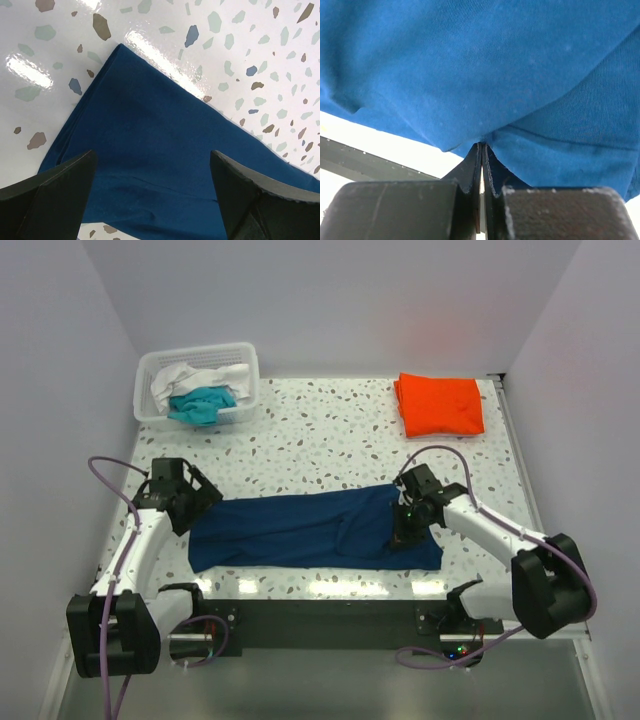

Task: Fold and stack the t-shirts
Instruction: Fold the tshirt

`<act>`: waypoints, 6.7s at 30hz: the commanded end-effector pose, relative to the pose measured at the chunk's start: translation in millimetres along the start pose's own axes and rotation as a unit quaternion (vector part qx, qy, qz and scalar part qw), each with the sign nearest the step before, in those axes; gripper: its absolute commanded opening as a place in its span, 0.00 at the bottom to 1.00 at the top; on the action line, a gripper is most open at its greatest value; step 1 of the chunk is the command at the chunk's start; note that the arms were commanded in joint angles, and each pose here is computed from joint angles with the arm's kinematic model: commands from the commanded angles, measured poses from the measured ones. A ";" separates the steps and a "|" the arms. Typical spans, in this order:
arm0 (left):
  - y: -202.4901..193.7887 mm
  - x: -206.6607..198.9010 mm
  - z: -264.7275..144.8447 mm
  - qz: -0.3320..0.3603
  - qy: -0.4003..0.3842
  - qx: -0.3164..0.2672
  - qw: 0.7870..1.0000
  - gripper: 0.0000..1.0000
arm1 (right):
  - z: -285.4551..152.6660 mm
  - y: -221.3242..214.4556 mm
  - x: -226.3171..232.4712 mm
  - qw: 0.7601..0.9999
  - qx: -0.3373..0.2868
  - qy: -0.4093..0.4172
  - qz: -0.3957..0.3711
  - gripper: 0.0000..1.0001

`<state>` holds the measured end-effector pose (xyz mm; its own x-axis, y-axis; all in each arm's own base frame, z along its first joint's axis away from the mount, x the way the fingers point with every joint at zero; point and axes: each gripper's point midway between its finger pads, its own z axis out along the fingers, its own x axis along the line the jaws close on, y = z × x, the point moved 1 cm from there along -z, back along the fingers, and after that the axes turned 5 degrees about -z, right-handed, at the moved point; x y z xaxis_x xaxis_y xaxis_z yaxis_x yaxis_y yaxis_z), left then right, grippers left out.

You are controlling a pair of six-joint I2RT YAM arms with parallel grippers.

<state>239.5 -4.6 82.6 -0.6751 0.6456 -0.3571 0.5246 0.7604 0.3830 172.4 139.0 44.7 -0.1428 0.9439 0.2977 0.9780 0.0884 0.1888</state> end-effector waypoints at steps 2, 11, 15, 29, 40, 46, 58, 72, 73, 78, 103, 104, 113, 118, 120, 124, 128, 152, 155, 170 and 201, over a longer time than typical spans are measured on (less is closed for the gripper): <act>7.1 -1.8 1.2 0.003 -0.003 -0.012 1.000 1.00 | -13.1 -9.4 3.6 1.000 0.004 0.010 0.013 0.00; 6.2 -1.1 3.1 0.002 0.000 -0.010 1.000 1.00 | -21.2 -37.6 0.1 0.998 0.036 0.002 0.054 0.00; 6.1 -1.3 3.4 0.002 -0.001 -0.010 1.000 1.00 | -20.3 -44.1 -5.5 0.997 0.038 -0.013 0.069 0.00; 4.1 -5.0 2.9 0.007 -0.012 -0.002 1.000 1.00 | -58.2 7.3 5.8 0.998 -0.043 -0.024 0.033 0.99; -25.7 -32.0 14.5 0.058 -0.041 0.027 0.997 1.00 | -9.9 32.5 15.8 0.997 -0.037 0.008 0.063 0.99; -37.6 -13.7 33.5 0.063 0.003 0.047 0.997 1.00 | 30.3 55.5 -1.8 0.997 -0.009 -0.029 0.069 0.99; -70.1 -0.8 41.2 0.065 -0.001 0.081 0.995 1.00 | 74.7 134.2 -44.2 0.995 0.025 -0.091 0.021 0.99; -135.3 0.9 24.0 0.146 0.017 0.153 0.977 1.00 | 91.8 287.5 -32.6 0.989 -0.039 -0.099 -0.102 0.99; -141.9 4.6 19.6 0.153 0.026 0.159 0.975 1.00 | 98.3 298.1 -33.1 0.988 -0.043 -0.098 -0.111 0.99; -169.6 -1.8 1.5 0.167 -0.008 0.187 0.968 1.00 | 115.7 330.0 -24.1 0.986 -0.067 -0.075 -0.134 0.99; -294.1 -44.5 -44.3 0.315 -0.150 0.338 0.874 1.00 | 158.1 396.6 75.7 0.963 -0.203 0.117 -0.133 0.99; -295.2 -49.2 -45.3 0.316 -0.154 0.338 0.873 1.00 | 156.8 399.4 74.9 0.962 -0.208 0.115 -0.132 0.99; -299.6 -94.3 -58.3 0.335 -0.202 0.320 0.863 1.00 | 133.5 409.2 83.0 0.955 -0.228 0.109 -0.152 0.99; -282.3 -109.1 -70.3 0.340 -0.215 0.280 0.872 1.00 | 73.1 410.6 103.0 0.946 -0.243 0.109 -0.187 0.99; -270.7 -111.7 -76.3 0.340 -0.216 0.256 0.879 1.00 | 31.3 411.2 115.5 0.937 -0.262 0.113 -0.200 0.99; -245.8 -106.1 -82.4 0.332 -0.198 0.209 0.898 1.00 | -28.9 396.0 122.8 0.935 -0.269 0.100 -0.207 0.99; -218.7 -71.1 -72.6 0.307 -0.124 0.165 0.929 1.00 | -47.9 344.9 106.4 0.953 -0.234 0.040 -0.189 0.99; -245.1 3.1 -45.5 0.281 -0.120 0.250 0.919 0.46 | -16.3 -19.6 103.5 0.985 -0.060 0.048 -0.152 0.92; -244.1 3.5 -42.1 0.284 -0.113 0.244 0.920 0.38 | -8.3 -33.6 111.6 0.985 -0.048 0.067 -0.150 0.88; -245.9 19.7 -39.2 0.276 -0.108 0.252 0.921 0.00 | 36.5 -70.7 114.4 0.985 0.004 0.081 -0.155 0.54; -264.8 41.3 -54.6 0.247 -0.131 0.312 0.908 0.00 | 23.3 -131.3 102.4 0.994 0.048 0.059 -0.073 0.00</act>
<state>57.5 -190.5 20.0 -0.1489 0.8423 -0.5180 0.9745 0.2138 0.0676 38.1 232.2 24.1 -0.3143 0.8778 0.3615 0.9483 0.2727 0.1623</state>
